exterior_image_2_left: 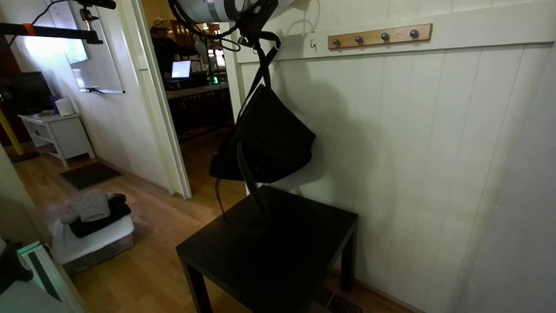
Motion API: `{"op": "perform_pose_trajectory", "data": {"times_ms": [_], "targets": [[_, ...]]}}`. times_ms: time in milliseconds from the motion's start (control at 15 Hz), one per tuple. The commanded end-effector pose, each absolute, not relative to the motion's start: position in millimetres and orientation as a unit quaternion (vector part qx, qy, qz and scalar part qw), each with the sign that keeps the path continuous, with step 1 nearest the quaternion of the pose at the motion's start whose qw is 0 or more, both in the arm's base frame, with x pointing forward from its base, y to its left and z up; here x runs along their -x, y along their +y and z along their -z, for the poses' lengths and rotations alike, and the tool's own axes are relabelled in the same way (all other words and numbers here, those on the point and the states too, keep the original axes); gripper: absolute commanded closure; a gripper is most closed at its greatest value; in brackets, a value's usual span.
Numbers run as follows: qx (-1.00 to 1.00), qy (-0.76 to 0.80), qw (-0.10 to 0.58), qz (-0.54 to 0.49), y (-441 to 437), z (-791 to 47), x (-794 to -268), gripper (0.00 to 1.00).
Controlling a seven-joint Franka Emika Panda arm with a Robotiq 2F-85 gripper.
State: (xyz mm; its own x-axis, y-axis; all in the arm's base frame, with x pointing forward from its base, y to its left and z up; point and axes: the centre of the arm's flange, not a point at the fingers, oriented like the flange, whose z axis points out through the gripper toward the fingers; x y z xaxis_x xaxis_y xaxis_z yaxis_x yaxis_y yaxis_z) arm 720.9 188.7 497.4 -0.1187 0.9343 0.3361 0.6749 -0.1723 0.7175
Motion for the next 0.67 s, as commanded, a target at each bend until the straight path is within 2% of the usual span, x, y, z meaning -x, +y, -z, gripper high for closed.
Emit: {"op": "perform_pose_trajectory", "data": {"times_ms": [0, 200, 600], "targets": [[-0.609, 0.641, 0.196, -0.424, 178, -518, -692, 0.96], [-0.607, 0.642, 0.193, -0.426, 174, -516, -694, 0.96], [-0.552, 0.682, 0.240, -0.415, 172, -525, -707, 0.96]]}}
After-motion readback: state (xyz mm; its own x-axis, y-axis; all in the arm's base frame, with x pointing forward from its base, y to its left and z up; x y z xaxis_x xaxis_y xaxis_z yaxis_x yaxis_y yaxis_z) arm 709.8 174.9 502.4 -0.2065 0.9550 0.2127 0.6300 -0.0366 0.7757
